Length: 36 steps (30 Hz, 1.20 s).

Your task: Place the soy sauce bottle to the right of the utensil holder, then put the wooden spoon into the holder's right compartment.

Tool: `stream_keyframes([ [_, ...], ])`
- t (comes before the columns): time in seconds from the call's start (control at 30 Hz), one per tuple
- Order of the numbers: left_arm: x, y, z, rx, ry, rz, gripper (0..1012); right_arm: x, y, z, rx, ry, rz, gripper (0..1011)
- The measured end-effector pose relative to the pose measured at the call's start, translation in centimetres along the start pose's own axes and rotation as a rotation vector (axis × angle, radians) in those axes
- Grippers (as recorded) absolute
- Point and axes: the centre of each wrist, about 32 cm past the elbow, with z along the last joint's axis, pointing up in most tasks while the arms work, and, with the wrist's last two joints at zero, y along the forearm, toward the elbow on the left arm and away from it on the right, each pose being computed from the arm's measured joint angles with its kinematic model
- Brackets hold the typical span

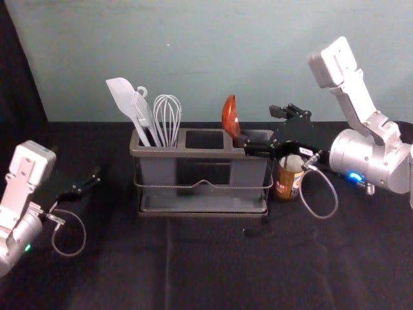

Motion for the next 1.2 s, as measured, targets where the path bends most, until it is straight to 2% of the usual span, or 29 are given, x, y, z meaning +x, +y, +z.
stream_keyframes([
  [0.33,0.0,0.0,0.0,0.0,0.0,0.0,1011,0.0,-0.1,0.0,0.001,-0.002,-0.003,1002],
  [0.53,0.0,0.0,0.0,0.0,0.0,0.0,1011,-1.3,-0.9,0.1,0.024,-0.054,-0.053,1003],
  [0.8,0.0,0.0,0.0,0.0,0.0,0.0,1011,-3.6,-3.4,-0.3,0.095,-0.115,-0.13,1002],
  [0.9,0.0,0.0,0.0,0.0,0.0,0.0,1011,-4.2,-4.1,-0.8,0.117,-0.126,-0.156,1003],
  [0.97,0.0,0.0,0.0,0.0,0.0,0.0,1010,-5.1,-5.1,-1.8,0.151,-0.133,-0.197,1003],
  [1.07,0.0,0.0,0.0,0.0,0.0,0.0,1011,-5.7,-5.6,-2.7,0.176,-0.141,-0.24,1002],
  [1.2,0.0,0.0,0.0,0.0,0.0,0.0,1011,-7.1,-6.3,-4.4,0.231,-0.121,-0.329,1003],
])
